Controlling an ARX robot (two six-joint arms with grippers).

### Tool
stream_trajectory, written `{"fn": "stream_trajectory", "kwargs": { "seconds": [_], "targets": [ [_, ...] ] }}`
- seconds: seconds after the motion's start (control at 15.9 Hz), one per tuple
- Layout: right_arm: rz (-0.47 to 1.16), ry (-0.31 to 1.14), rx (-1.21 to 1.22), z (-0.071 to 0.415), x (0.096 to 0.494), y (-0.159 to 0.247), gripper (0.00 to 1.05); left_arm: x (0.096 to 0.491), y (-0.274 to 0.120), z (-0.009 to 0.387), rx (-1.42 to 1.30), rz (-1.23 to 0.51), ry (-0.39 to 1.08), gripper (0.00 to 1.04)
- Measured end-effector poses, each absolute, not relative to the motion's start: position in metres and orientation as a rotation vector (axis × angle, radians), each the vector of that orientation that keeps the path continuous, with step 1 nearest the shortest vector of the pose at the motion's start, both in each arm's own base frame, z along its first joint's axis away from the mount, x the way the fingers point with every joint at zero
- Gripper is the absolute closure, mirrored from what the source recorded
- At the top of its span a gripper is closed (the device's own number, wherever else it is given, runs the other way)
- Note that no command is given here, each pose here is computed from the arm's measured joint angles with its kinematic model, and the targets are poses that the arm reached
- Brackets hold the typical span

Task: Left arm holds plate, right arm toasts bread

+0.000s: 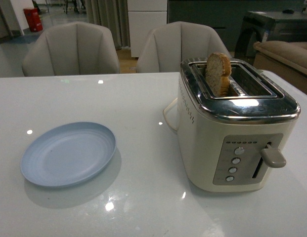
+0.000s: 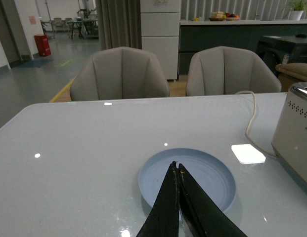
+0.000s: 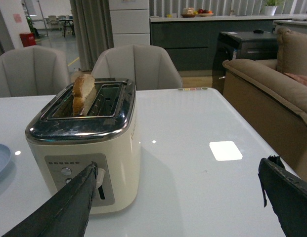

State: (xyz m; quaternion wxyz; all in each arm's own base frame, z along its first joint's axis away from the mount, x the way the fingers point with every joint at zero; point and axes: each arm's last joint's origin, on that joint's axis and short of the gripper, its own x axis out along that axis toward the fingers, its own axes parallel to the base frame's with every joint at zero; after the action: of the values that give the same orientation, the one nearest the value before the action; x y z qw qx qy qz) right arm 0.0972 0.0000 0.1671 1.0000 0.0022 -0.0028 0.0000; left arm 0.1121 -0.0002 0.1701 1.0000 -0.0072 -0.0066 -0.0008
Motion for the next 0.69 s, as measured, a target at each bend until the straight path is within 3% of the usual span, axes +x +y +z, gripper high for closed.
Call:
{"fn": "stream_trajectory", "kwargs": {
  "seconds": [0.31, 0.38, 0.69],
  "targets": [
    [0.0, -0.005, 0.004, 0.167, 0.097, 0.0, 0.06, 0.102, 0.0, 0.163, -0.014, -0.003, 0.043, 1.03],
    [0.0, -0.004, 0.004, 0.167, 0.097, 0.0, 0.06, 0.097, 0.0, 0.167, -0.014, -0.002, -0.012, 1.03],
    [0.0, -0.005, 0.004, 0.167, 0.097, 0.0, 0.06, 0.098, 0.0, 0.166, -0.014, -0.001, 0.001, 1.03]
  ]
}}
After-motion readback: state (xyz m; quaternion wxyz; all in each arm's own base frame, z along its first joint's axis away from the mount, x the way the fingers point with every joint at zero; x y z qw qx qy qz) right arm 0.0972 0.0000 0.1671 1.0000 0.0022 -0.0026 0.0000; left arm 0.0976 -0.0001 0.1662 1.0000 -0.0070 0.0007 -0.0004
